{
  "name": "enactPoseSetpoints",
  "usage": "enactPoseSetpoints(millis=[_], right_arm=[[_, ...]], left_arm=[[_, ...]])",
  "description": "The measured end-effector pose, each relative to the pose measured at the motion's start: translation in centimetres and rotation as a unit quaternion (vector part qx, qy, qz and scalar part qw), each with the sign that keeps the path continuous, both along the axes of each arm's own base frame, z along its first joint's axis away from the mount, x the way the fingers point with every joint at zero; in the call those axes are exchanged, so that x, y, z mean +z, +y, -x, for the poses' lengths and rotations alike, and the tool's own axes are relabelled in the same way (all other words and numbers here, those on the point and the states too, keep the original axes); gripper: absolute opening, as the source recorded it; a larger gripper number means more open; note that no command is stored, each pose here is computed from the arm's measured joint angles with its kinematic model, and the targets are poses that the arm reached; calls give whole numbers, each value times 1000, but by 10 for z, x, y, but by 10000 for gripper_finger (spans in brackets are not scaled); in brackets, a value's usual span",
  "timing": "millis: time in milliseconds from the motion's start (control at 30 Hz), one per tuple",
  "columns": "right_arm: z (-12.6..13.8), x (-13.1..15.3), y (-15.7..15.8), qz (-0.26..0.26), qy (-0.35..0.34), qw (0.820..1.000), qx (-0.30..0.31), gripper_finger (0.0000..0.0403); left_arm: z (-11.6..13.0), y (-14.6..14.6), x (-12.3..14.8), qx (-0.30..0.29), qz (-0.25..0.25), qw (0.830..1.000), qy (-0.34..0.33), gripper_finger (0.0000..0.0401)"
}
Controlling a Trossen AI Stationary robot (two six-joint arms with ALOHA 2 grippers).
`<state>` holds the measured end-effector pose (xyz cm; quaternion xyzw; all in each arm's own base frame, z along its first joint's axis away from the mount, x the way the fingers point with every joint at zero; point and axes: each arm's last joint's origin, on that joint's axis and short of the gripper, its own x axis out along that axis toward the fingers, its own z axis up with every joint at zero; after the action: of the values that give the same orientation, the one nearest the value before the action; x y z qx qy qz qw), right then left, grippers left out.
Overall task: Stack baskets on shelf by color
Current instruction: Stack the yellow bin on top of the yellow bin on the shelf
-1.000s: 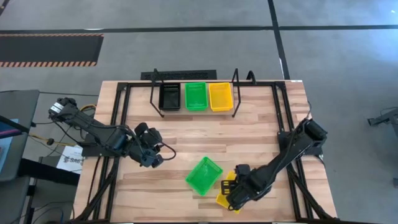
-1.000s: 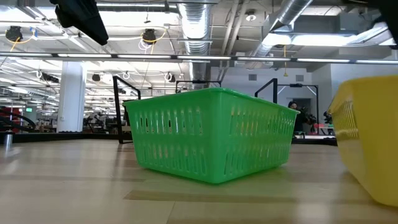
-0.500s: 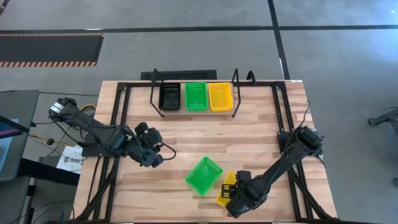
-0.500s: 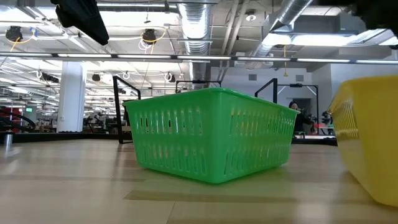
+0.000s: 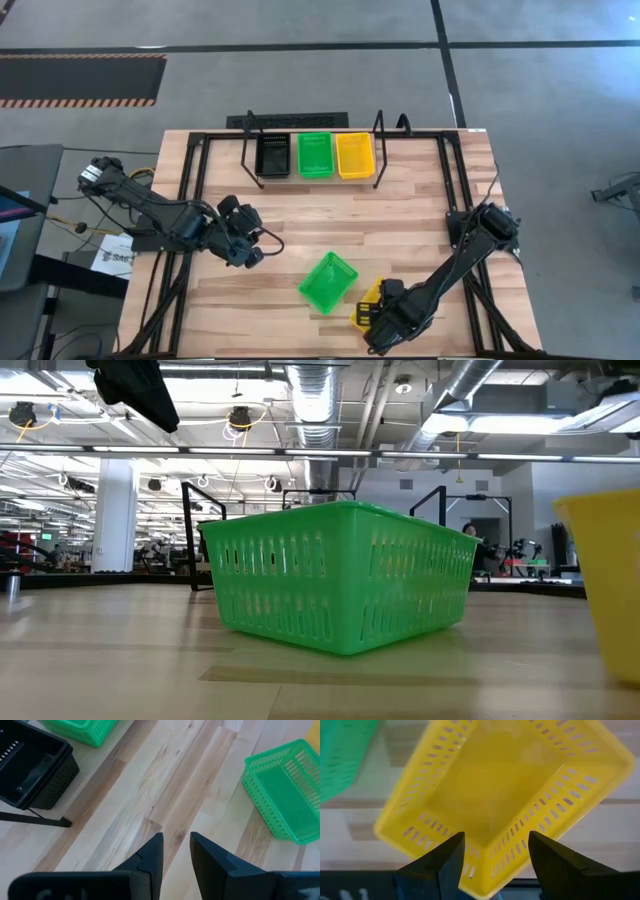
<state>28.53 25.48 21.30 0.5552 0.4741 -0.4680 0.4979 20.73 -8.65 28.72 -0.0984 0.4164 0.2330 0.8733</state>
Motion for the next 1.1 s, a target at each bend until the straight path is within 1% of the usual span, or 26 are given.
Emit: enactPoseSetpoints(millis=[133,333,433,567,733,800,933,1067,1100], right_arm=[[0,17,7,-18,-14,1000,2,240],[21,35,21,-16,33,999,0,240],[30,40,20,8,57,998,5,240],[35,41,17,28,76,997,6,240],[34,34,17,49,89,995,4,240],[32,28,17,65,91,994,5,240],[37,21,17,122,100,986,59,240],[43,24,9,168,129,968,137,240],[43,25,8,175,124,964,154,240]], left_arm=[[0,0,0,-1,1,1000,-1,84],[-1,0,0,-1,0,1000,-2,84],[-1,0,0,-1,0,1000,-2,84],[-1,0,0,-1,1,1000,-3,84],[-1,0,0,-3,-1,1000,-3,84],[-1,0,0,-4,-2,1000,-2,84],[-1,0,0,-13,-8,1000,1,84],[-1,0,0,-24,-15,1000,6,84],[-1,0,0,-25,-16,1000,7,84]])
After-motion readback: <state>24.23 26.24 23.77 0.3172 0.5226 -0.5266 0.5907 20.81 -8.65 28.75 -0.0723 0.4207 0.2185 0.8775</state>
